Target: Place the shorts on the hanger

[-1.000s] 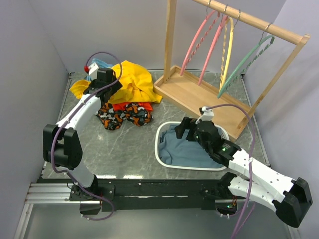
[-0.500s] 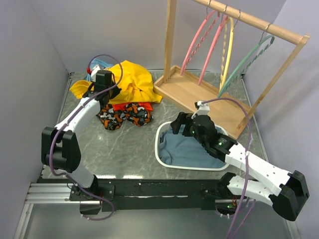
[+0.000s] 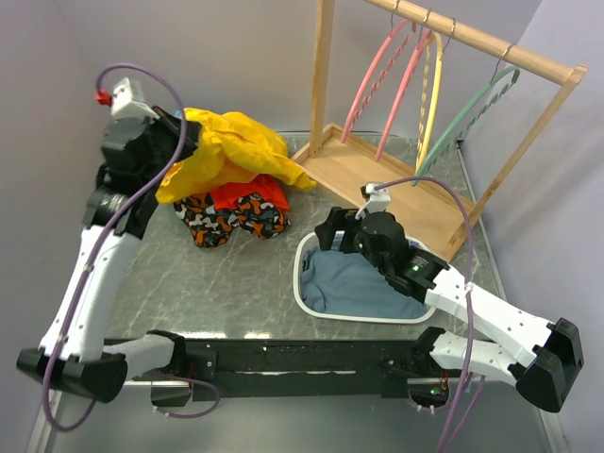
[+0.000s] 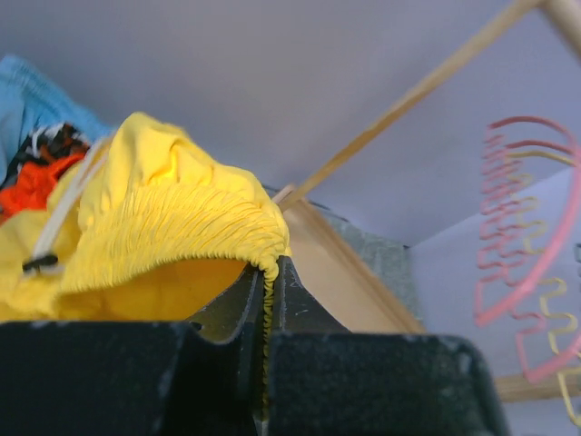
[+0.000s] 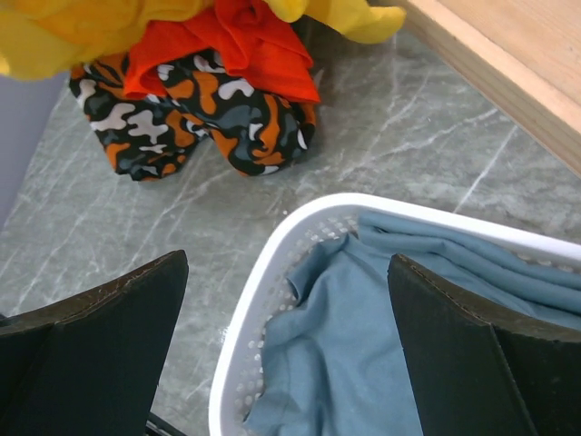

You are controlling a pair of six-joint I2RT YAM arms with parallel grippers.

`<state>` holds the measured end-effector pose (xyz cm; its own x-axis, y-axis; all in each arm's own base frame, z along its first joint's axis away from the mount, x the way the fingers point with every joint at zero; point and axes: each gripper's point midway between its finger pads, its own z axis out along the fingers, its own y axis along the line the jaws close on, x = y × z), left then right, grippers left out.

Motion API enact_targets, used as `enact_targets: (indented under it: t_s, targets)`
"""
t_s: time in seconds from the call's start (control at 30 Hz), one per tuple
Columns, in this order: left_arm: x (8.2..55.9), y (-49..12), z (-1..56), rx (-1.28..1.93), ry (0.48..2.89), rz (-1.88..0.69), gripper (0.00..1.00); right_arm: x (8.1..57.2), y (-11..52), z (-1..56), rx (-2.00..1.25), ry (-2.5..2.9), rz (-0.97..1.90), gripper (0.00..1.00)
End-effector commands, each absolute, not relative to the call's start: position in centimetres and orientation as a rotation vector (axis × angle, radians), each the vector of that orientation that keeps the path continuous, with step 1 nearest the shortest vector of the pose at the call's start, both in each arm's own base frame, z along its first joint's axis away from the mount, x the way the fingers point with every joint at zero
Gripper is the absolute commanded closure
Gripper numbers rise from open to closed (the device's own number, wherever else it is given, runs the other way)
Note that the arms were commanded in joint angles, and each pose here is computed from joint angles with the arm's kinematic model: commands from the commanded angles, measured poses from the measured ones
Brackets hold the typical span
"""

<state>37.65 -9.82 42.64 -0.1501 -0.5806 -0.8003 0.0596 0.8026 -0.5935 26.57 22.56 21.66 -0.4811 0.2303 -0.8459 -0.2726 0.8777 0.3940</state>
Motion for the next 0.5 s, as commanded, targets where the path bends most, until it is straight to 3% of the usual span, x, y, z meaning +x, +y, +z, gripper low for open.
enact_targets:
  t_s: [0.0,0.17,0.47]
  targets:
    - [33.7,-10.8,47.8,-0.255,1.565,-0.636,0.99,26.8,23.1,25.2,-0.048,1.911,0.618,0.02]
    - [31.6,-13.2,46.7,-0.161,1.614,-0.699,0.99,26.3,23.6,26.0,-0.064,1.9,0.632,0.02]
    - [30.5,-22.8,32.2,-0.021,1.932,-0.855,0.99,25.9,23.8,25.0,-0.066,1.923,0.616,0.02]
